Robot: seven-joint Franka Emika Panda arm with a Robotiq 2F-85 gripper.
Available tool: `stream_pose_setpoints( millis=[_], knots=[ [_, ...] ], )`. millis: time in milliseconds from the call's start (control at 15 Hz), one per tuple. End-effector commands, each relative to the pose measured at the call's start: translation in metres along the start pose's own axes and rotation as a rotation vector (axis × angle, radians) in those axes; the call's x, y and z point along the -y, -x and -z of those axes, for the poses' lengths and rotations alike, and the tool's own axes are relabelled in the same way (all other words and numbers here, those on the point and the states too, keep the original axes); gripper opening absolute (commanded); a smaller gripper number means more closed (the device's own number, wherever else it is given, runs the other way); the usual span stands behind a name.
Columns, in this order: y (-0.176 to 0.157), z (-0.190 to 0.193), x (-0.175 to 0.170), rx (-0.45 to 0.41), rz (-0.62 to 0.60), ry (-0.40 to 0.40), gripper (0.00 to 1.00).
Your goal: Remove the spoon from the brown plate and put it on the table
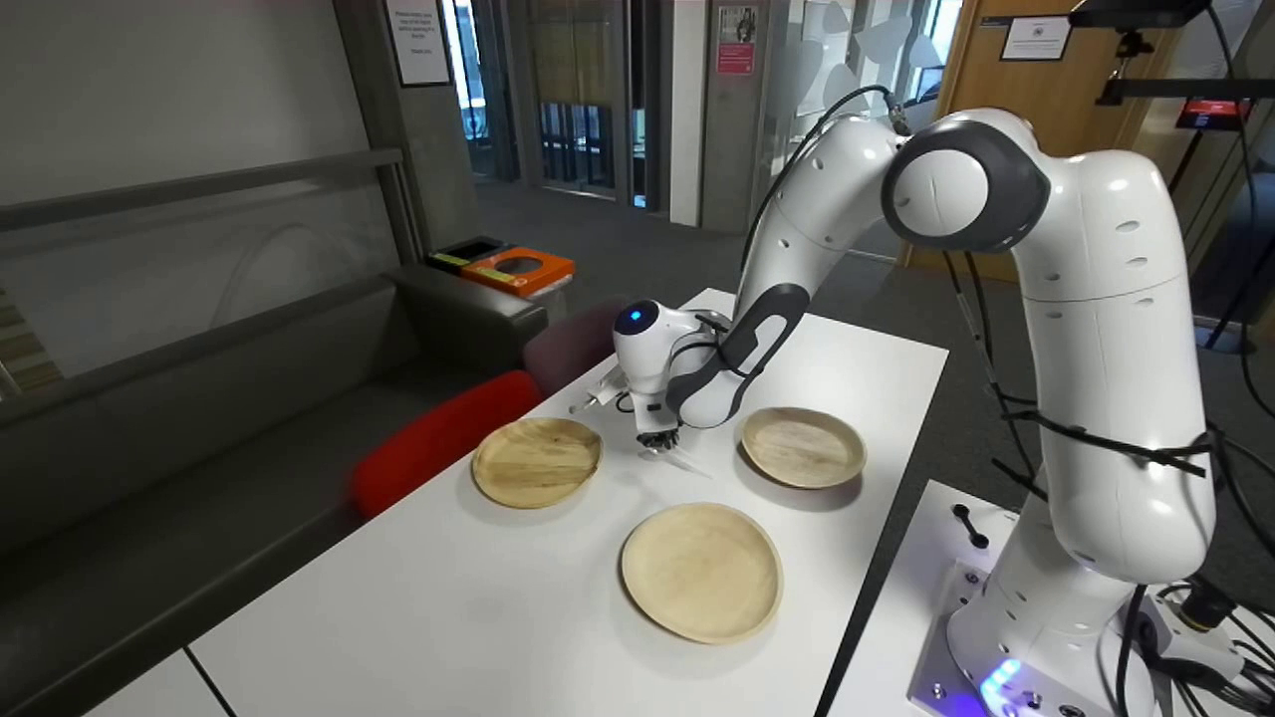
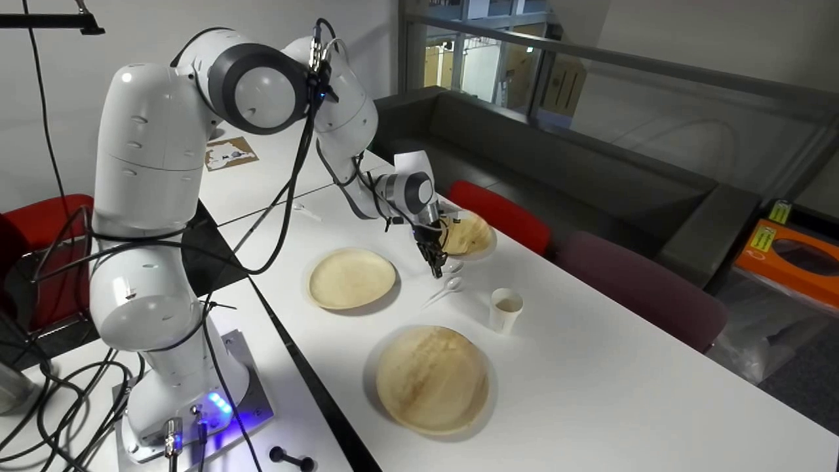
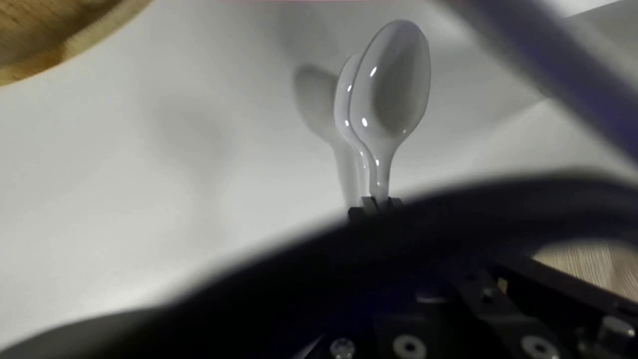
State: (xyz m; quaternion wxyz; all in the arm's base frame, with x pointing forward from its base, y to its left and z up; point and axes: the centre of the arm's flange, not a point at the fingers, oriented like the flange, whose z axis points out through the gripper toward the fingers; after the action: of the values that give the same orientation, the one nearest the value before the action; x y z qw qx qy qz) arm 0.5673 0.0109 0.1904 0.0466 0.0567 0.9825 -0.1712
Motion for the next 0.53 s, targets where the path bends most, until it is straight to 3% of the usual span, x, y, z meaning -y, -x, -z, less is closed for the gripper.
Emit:
stream_pose_setpoints(
  millis=[0,467],
  knots=[
    [0.007,-0.001,-0.001,-0.017,0.015,-0.011,0.02],
    [0.017,-0.013,-0.007,-0.037,0.083,-0.025,0.02]
  ],
)
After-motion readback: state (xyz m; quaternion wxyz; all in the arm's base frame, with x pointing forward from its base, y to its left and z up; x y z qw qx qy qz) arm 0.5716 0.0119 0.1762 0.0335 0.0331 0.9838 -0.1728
